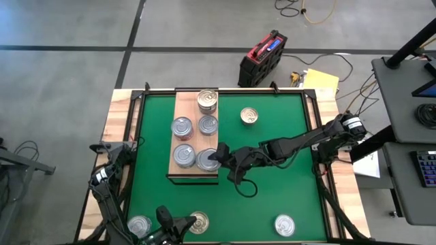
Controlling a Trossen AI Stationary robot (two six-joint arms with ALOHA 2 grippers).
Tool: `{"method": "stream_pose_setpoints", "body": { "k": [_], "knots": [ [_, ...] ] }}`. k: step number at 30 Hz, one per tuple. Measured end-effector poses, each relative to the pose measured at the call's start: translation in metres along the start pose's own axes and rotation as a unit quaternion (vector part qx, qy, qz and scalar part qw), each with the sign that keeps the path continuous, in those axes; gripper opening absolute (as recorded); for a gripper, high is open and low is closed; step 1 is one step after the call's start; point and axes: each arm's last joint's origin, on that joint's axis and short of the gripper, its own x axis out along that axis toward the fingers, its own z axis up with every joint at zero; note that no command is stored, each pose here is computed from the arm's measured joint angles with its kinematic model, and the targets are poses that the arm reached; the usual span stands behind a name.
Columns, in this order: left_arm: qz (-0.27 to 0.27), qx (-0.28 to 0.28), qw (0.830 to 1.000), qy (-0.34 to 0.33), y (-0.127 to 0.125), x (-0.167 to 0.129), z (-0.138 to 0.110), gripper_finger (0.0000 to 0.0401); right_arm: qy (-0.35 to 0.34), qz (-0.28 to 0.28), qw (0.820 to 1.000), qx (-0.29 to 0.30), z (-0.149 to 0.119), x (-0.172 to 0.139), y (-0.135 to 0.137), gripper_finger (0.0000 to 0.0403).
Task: Stack canned seafood by type on shelf
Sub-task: Stack the green and white tuna can on top of the green and white tuna can on the shelf
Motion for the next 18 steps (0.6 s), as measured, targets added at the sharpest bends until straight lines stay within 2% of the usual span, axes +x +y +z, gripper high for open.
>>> {"method": "stream_pose_setpoints", "body": {
  "k": [4, 18],
  "knots": [
    [0.0, 0.0, 1.0, 0.0, 0.0001, 0.0, 0.0, 0.0, 0.0, -0.002, 1.0, -0.027, 0.0001, 0.0, -0.0005, 0.0304],
    [0.0, 0.0, 1.0, 0.0, 0.0002, -0.0001, 0.0, 0.0, -0.006, -0.03, 0.999, -0.039, 0.0015, -0.0006, -0.0061, 0.0316]
  ]
}}
